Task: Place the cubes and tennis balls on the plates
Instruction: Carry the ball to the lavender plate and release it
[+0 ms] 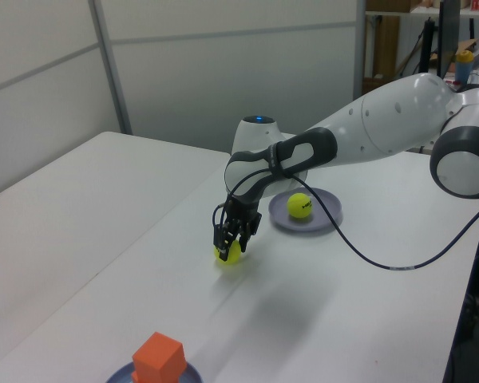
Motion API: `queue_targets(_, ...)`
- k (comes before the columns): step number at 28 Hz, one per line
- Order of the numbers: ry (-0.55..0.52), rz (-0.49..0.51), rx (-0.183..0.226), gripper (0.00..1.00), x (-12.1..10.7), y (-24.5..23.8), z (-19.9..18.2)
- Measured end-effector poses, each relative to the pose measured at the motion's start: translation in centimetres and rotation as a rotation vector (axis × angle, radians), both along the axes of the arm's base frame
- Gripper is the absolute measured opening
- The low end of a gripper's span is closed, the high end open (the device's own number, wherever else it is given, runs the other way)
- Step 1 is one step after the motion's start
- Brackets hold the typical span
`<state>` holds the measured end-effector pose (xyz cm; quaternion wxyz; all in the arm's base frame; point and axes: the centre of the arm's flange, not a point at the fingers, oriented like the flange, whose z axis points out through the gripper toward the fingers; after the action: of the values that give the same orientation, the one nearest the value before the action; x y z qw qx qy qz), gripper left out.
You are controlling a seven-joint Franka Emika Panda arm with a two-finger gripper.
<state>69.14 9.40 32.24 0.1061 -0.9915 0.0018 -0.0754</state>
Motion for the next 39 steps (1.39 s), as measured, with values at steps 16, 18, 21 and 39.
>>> queue_targets(16, -0.051, -0.197, -0.054, 0.65, -0.1, -13.5, 6.6)
queue_targets(18, -0.052, -0.237, -0.063, 0.65, -0.5, -16.4, 7.1)
queue_targets(21, -0.050, -0.269, -0.074, 0.65, -0.9, -19.5, 7.0)
queue_targets(39, -0.012, -0.312, -0.110, 0.65, -2.8, -28.3, 3.9)
